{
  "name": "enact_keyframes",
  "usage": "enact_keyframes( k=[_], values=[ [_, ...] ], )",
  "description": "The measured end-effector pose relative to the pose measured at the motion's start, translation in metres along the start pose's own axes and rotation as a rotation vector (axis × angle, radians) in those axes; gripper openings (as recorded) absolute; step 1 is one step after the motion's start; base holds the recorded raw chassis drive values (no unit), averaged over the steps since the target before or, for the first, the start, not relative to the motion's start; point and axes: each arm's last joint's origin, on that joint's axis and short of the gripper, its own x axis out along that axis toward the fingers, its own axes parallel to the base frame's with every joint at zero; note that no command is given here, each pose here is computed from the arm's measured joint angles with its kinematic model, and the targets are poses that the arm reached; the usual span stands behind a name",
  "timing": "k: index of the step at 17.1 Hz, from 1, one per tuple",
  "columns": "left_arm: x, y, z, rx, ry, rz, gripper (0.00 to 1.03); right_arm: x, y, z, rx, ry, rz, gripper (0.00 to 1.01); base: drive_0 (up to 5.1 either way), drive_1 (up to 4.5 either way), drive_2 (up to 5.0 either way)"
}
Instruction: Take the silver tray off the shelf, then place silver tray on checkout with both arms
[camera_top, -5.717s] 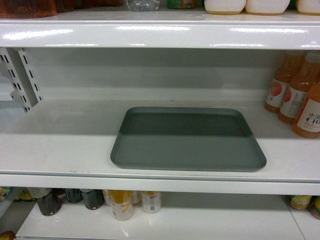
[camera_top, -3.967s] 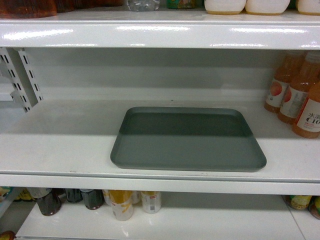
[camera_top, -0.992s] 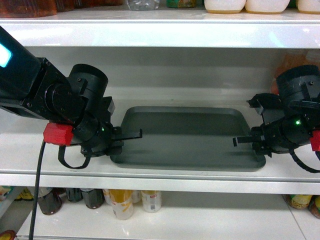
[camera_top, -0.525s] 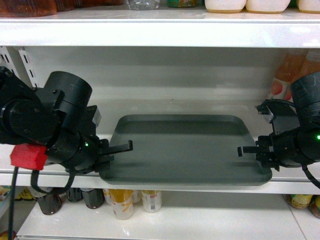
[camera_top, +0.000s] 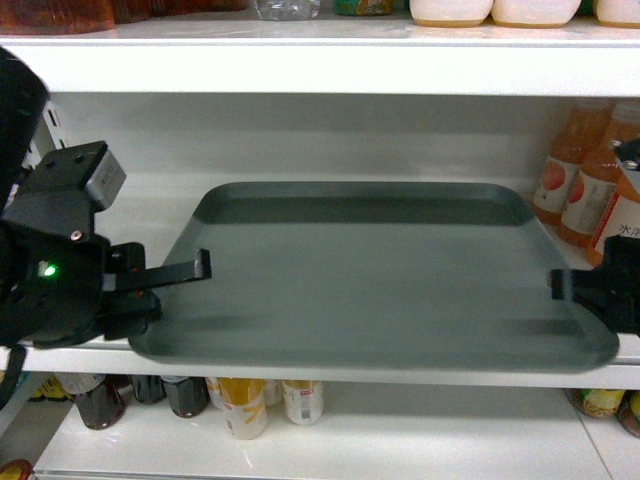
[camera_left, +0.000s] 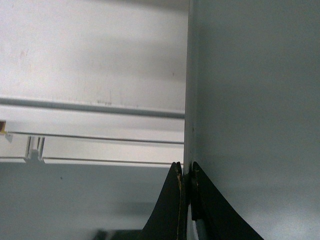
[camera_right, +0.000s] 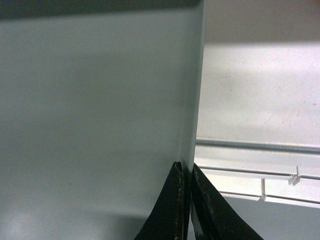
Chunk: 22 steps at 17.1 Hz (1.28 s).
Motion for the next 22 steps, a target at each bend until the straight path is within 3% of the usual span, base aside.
enact_keyframes(
  k=[3,6,8,22],
  values=[
    [-0.033,-0.001,-0.018,0.008,-0.017,0.021,0.03,-0.034,0.001,-0.015,0.021,-0.024,0.032,0.02,0.0,0.0,0.0],
    [-0.048,-0.003,-0.017,0.003,-0.073,0.017,0.03,-0.042,0.0,-0.015,0.026,-0.047,0.043,0.02,0.0,0.0,0.0],
    [-0.045,-0.002,-0.019,0.002,-0.059,0.024,0.03,-0.042,0.0,-0.016,0.029,-0.041,0.046,0.02,0.0,0.0,0.0],
    [-0.045,-0.002,-0.019,0.0,-0.06,0.024,0.03,-0.042,0.0,-0.016,0.03,-0.038,0.046,0.02,0.1,-4.15,4.4]
  ],
)
